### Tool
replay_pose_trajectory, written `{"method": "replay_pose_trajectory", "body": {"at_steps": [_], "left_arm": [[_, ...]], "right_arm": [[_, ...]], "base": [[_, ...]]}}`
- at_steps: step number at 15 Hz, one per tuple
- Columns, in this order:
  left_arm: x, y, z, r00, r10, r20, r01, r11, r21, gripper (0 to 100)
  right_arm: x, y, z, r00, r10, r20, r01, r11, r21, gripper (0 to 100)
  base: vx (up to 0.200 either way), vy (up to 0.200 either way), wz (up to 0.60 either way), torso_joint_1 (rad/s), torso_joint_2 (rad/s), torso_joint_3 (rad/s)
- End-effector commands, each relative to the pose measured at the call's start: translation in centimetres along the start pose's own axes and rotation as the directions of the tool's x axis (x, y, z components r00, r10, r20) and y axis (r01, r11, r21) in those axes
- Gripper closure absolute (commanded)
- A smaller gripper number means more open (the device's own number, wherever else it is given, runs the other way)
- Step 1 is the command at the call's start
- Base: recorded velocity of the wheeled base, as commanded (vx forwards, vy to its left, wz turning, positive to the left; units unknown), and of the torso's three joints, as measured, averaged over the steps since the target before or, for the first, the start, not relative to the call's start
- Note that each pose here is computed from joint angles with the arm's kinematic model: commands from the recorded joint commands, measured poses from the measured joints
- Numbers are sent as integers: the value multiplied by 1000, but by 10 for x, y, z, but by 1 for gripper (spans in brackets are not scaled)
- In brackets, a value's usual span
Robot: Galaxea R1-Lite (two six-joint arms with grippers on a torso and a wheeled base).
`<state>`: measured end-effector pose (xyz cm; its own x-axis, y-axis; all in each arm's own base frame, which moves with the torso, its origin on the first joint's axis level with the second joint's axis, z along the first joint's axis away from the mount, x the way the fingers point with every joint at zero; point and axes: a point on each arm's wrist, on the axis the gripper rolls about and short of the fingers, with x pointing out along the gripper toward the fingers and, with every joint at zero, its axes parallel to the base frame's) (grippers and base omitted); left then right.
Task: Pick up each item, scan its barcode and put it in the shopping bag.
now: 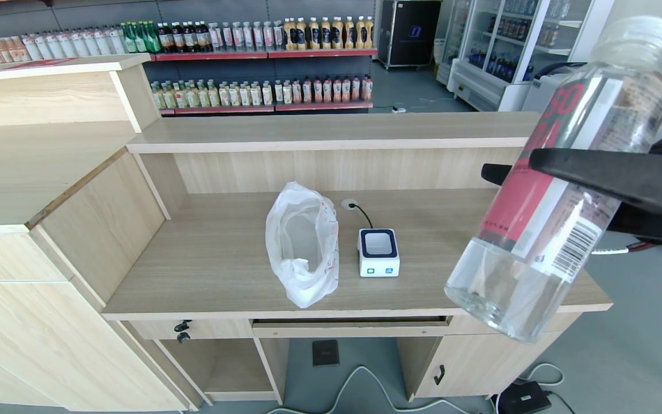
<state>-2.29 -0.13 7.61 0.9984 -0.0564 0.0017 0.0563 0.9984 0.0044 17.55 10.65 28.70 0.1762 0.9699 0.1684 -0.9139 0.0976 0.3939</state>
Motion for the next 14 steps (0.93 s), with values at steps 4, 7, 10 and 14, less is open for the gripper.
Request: {"method": "replay_pose_trajectory", "body": {"at_steps": [4, 7, 10, 14], "left_arm": [[0, 0, 0, 1000, 0, 0, 0, 1000, 0, 0], [0, 0, 0, 1000, 0, 0, 0, 1000, 0, 0], [0, 0, 0, 1000, 0, 0, 0, 1000, 0, 0], [0, 0, 0, 1000, 0, 0, 0, 1000, 0, 0]], "right_arm": [[6, 3, -9, 999, 31, -26, -31, 1000, -5, 100], [3, 3, -15, 999, 18, -35, -18, 1000, 3, 100], [6, -5, -19, 996, -89, 9, 89, 996, 0, 100], [14, 1, -22, 992, -117, 38, 117, 993, 10, 100]], "base": [[0, 0, 0, 0, 0, 0], [0, 0, 0, 0, 0, 0], [0, 0, 0, 0, 0, 0], [0, 0, 0, 0, 0, 0]]}}
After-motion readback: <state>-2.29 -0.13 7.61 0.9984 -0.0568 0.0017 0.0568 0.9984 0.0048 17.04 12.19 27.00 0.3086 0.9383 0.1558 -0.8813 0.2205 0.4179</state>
